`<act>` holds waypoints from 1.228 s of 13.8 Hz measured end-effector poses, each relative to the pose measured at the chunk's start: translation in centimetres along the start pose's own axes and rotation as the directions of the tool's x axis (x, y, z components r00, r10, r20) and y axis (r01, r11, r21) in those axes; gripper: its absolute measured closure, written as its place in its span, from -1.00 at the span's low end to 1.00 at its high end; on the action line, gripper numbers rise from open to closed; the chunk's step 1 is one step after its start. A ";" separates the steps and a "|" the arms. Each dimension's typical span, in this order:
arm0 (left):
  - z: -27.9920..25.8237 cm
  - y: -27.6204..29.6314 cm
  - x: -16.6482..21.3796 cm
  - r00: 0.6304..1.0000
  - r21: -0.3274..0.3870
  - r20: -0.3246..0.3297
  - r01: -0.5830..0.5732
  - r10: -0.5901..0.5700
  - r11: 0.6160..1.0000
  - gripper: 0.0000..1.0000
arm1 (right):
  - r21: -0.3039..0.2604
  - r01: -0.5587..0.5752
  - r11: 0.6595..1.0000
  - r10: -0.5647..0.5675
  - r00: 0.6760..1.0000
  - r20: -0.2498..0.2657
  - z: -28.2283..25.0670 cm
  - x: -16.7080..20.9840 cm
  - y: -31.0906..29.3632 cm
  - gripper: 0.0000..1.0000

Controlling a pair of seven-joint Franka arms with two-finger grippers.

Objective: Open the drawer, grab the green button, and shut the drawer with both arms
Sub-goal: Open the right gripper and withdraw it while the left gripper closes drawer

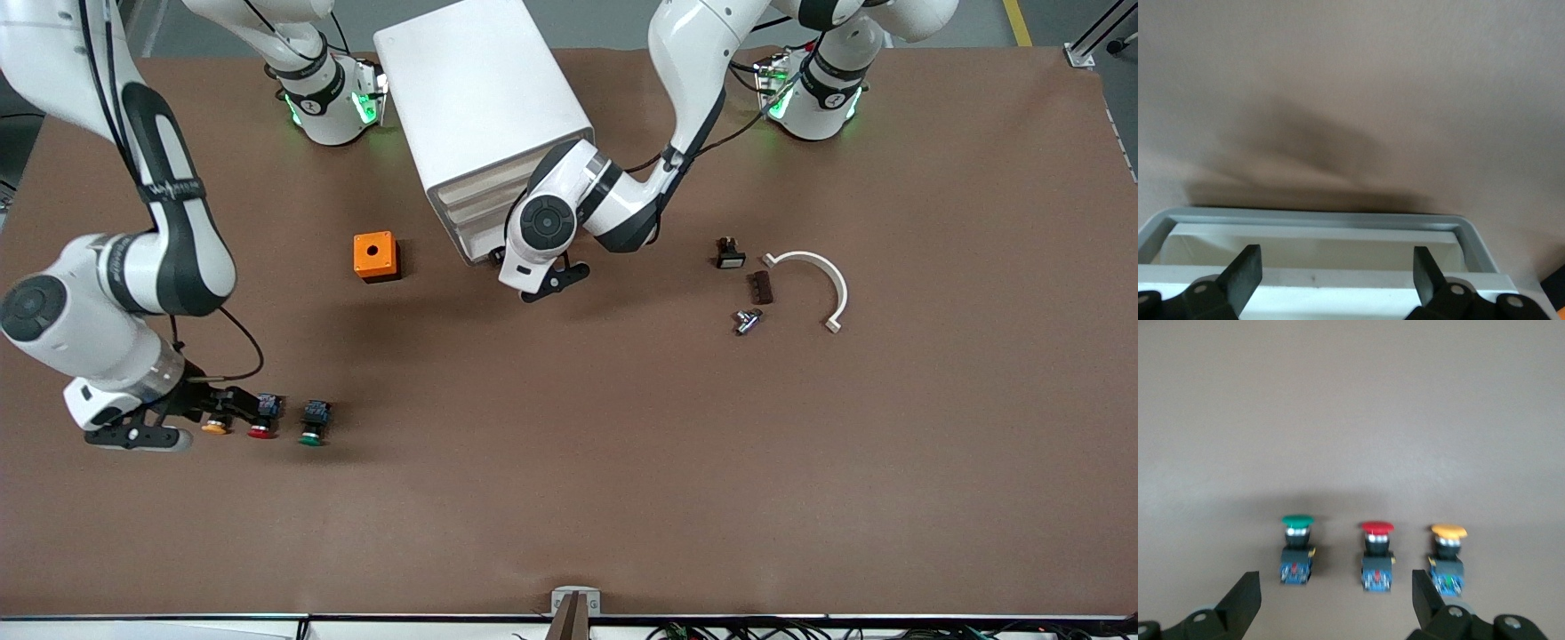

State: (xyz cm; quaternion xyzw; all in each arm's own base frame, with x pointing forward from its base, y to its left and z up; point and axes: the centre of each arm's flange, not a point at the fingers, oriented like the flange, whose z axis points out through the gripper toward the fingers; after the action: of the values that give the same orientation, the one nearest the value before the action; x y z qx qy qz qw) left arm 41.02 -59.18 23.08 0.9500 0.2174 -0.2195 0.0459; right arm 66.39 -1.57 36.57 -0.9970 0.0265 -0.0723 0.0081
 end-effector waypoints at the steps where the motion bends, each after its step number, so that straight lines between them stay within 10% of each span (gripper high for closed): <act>1: 0.3 0.0 -0.2 1.000 -0.002 0.016 0.007 -0.007 1.000 -1.00 | -0.001 0.002 1.000 -0.002 1.000 0.009 -2.1 -0.4 -0.1 -1.00; 17: 0.6 -0.4 0.4 0.993 -0.032 0.108 0.051 -0.047 0.998 -1.00 | -0.011 0.013 1.000 -0.012 0.998 0.059 -26.1 -6.5 -0.7 -1.00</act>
State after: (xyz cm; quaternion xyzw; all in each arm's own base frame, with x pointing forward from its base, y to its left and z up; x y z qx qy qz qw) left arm 40.91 -58.75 22.38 0.9302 0.2417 -0.2674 0.0685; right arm 56.21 -0.81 61.45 -0.9989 0.0203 -0.0427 0.0029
